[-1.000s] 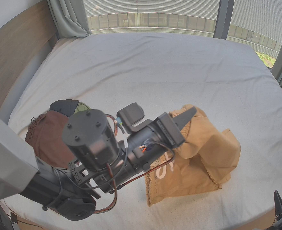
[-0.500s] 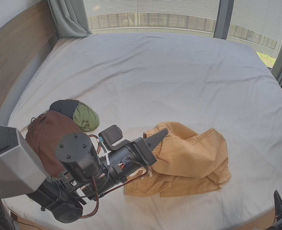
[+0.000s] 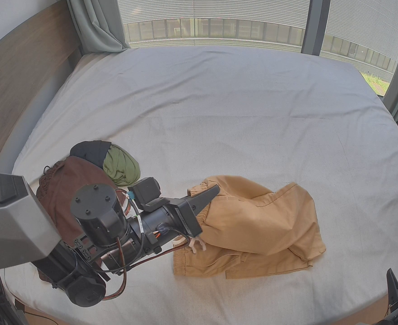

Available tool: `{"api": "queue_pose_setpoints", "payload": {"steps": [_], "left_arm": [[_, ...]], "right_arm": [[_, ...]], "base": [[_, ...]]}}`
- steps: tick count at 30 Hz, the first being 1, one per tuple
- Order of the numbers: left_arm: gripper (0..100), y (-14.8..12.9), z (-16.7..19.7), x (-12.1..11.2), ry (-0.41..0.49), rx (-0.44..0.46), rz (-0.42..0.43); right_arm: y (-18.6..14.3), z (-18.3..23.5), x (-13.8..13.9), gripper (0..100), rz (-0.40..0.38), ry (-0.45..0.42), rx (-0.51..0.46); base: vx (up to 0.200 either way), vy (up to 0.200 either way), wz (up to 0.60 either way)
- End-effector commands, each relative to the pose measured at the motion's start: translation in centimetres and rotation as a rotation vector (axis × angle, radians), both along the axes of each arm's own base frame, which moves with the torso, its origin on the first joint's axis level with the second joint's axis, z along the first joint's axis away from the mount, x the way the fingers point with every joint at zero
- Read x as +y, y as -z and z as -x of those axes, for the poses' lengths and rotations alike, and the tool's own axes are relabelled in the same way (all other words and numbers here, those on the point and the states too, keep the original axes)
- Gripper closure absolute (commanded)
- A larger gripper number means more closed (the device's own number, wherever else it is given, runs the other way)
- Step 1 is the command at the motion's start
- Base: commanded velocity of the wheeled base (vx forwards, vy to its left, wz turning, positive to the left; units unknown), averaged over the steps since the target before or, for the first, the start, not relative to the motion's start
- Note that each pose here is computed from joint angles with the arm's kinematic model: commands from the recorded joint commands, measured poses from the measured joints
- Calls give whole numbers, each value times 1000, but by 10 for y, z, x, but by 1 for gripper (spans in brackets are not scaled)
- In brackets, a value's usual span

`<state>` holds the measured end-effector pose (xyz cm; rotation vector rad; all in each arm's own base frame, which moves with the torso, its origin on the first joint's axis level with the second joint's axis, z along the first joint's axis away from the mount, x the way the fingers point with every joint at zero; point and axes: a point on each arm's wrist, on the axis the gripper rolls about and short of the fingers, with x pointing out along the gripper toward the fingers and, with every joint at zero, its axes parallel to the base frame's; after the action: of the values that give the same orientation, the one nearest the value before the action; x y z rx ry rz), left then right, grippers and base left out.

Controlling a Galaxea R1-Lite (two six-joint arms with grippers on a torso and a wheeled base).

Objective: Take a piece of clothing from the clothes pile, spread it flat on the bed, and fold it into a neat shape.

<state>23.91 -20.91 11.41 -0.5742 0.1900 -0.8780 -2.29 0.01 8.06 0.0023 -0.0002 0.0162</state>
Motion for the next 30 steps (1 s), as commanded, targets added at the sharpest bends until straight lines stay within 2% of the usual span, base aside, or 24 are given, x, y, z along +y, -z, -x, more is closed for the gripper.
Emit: {"api": "queue_pose_setpoints", "payload": {"steps": [1, 6, 13, 17, 24, 30], "left_arm": [[100, 6, -14, 21, -14, -61, -86], [100, 10, -18, 34, 8, -120, -157], [100, 21, -23, 65, 63, -223, -300], [100, 20, -28, 83, 99, -274, -326], [100, 30, -38, 111, 103, -338, -405], [100, 35, -39, 129, 172, -341, -399]], "right_arm": [[5, 0, 0, 0, 1, -1, 2], [5, 0, 0, 0, 1, -1, 2], [5, 0, 0, 0, 1, -1, 2], [5, 0, 0, 0, 1, -1, 2], [5, 0, 0, 0, 2, -1, 2], [5, 0, 0, 0, 4, 1, 2]], "base": [[0, 0, 0], [0, 0, 0], [0, 0, 0], [0, 0, 0], [0, 0, 0], [0, 0, 0]]}}
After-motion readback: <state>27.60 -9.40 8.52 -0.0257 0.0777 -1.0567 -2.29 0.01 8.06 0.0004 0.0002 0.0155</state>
